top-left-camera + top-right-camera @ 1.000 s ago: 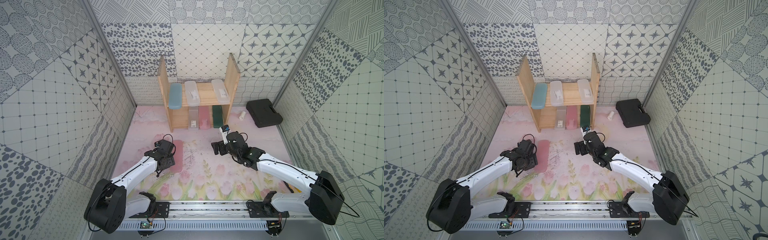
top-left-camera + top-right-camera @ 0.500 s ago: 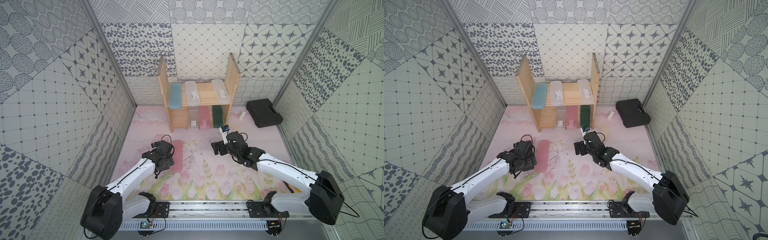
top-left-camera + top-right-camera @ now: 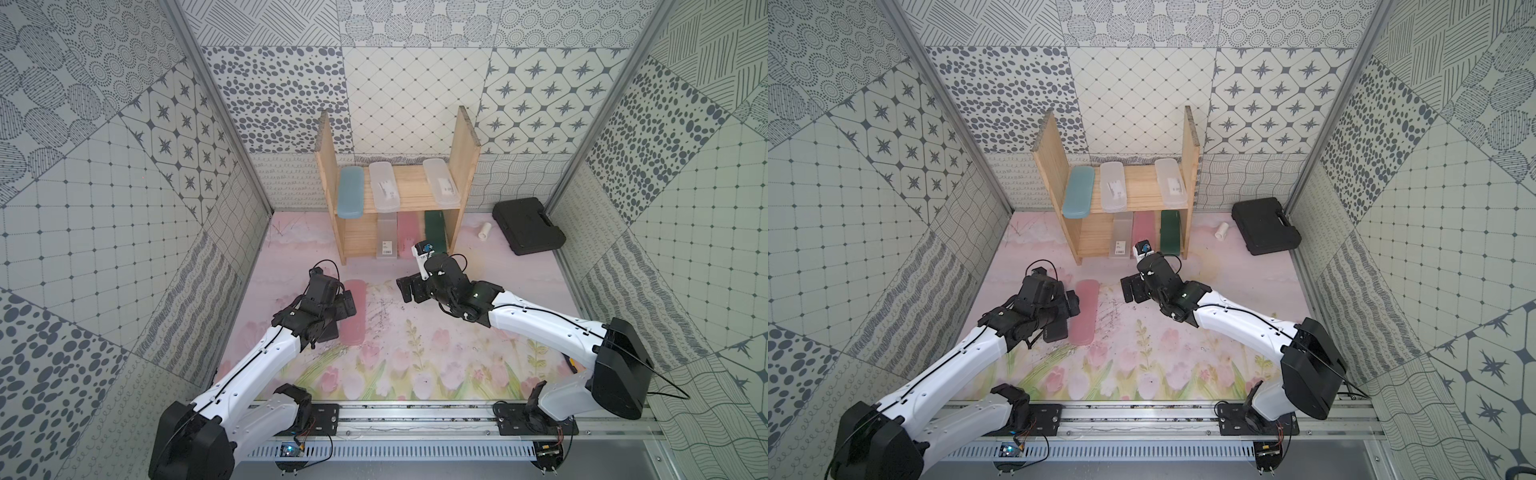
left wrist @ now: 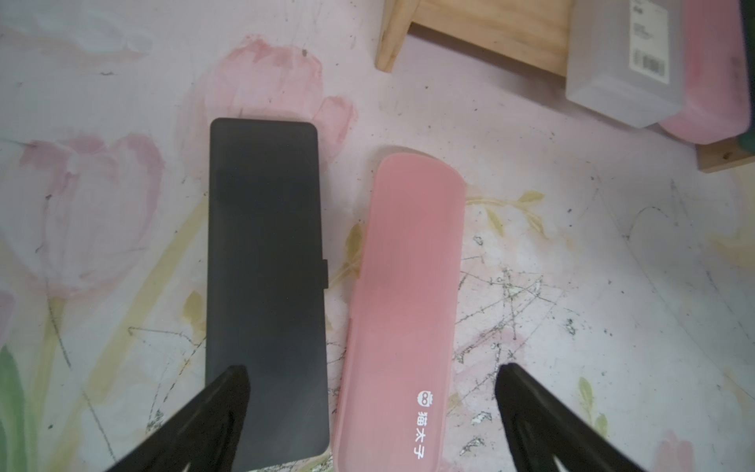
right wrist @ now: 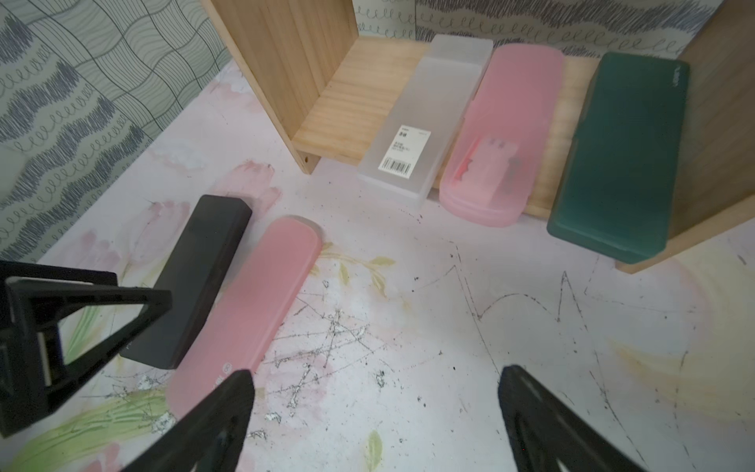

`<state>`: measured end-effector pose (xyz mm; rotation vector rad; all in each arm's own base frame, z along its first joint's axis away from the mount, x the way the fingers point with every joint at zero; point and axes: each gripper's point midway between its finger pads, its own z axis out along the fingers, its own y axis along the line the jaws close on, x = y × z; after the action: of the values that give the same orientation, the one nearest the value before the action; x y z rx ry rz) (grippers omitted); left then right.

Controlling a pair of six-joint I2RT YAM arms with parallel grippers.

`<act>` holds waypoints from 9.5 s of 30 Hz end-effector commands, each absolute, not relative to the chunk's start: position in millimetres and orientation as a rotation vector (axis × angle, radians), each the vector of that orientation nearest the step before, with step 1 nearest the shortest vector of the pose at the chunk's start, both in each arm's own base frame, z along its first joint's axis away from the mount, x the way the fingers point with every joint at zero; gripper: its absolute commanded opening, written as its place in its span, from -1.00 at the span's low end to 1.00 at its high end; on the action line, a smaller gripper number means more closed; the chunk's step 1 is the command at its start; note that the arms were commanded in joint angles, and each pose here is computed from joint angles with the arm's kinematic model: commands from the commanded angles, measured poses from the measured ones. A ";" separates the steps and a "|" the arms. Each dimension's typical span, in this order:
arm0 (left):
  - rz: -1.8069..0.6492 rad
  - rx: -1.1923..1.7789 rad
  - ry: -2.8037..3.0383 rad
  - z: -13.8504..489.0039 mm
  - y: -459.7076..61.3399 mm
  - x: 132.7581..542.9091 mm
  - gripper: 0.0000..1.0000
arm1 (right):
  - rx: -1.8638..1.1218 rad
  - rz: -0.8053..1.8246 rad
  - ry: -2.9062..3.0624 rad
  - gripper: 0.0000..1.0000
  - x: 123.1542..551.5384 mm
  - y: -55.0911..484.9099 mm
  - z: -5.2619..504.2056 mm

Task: Remove the pencil cases from the shelf
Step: Pick up the pencil case from the shelf, then place the pencil case at the center of the board, then pick up the pencil case from the shelf.

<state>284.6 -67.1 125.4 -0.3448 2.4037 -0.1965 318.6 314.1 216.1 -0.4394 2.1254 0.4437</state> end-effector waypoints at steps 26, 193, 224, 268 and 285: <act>-0.518 -0.127 2.067 165.6 -103.3 291.2 0.99 | -0.329 0.305 1.869 0.97 452.3 375.8 373.4; -0.421 -0.178 2.068 161.1 -86.9 290.0 0.99 | -0.365 0.219 2.246 0.48 251.7 388.3 35.0; -0.395 -0.214 2.073 260.5 -96.4 334.0 0.98 | -0.375 0.757 2.288 0.96 267.3 328.4 154.5; -0.118 -0.064 2.139 320.1 -123.4 472.9 0.98 | -0.313 0.488 2.119 0.96 296.2 217.1 194.4; 0.042 -0.006 2.092 329.8 -136.0 480.4 0.95 | -0.306 0.508 2.126 0.96 296.3 217.5 192.1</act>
<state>473.0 -145.1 318.5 0.0028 2.1381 -0.0561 293.9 216.8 187.7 -0.3219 2.1577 0.4833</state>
